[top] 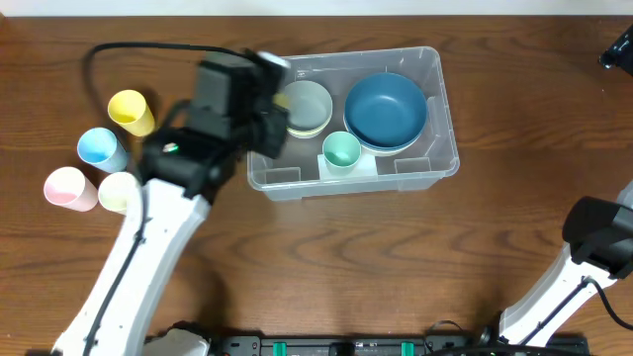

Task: Pack container
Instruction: 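Carry the yellow cup into the bin and drop it into the mint cup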

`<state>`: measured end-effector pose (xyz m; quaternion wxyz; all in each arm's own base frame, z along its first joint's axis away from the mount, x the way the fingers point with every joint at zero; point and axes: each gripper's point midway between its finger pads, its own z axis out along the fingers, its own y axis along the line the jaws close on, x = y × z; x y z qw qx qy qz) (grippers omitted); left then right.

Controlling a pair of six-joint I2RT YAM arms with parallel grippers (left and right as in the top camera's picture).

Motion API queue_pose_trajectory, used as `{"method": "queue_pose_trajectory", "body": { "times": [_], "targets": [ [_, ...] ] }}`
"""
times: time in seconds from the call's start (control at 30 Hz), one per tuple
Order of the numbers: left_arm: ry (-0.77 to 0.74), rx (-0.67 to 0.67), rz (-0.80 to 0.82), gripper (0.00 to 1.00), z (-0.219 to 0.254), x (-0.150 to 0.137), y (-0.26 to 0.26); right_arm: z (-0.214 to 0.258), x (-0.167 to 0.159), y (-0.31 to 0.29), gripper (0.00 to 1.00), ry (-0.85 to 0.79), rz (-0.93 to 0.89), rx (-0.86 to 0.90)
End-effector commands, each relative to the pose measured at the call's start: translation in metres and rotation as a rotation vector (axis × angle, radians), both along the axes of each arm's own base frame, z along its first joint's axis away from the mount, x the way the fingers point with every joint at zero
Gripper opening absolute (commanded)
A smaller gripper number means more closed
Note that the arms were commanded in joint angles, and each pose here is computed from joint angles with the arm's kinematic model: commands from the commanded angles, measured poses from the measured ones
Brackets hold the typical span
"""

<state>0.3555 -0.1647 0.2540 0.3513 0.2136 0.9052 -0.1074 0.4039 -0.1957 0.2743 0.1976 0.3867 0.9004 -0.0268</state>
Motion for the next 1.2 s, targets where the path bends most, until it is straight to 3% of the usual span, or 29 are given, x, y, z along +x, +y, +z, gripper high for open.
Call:
{"method": "queue_pose_trajectory", "body": {
  "times": [0.0, 0.3, 1.0, 1.03, 1.1, 1.17],
  "targets": [
    [0.041, 0.003, -0.08, 0.06, -0.016, -0.003, -0.034, 0.002, -0.001, -0.002, 0.99, -0.005, -0.018, 0.0],
    [0.061, 0.019, -0.221, 0.06, -0.045, -0.013, -0.097, 0.002, -0.001, -0.002, 0.99, -0.005, -0.017, 0.0],
    [0.212, 0.089, -0.239, 0.06, -0.104, -0.021, -0.111, 0.002, -0.001, -0.002, 0.99, -0.005, -0.018, 0.0],
    [0.212, 0.09, -0.239, 0.1, -0.105, -0.021, -0.111, 0.002, -0.001, -0.002, 0.99, -0.005, -0.017, 0.0],
    [0.21, 0.089, -0.239, 0.34, -0.104, -0.02, -0.111, 0.002, -0.001, -0.002, 0.99, -0.005, -0.017, 0.0],
    [0.208, 0.088, -0.239, 0.49, -0.104, -0.02, -0.112, 0.002, -0.001, -0.002, 0.99, -0.005, -0.017, 0.0]
  ]
}}
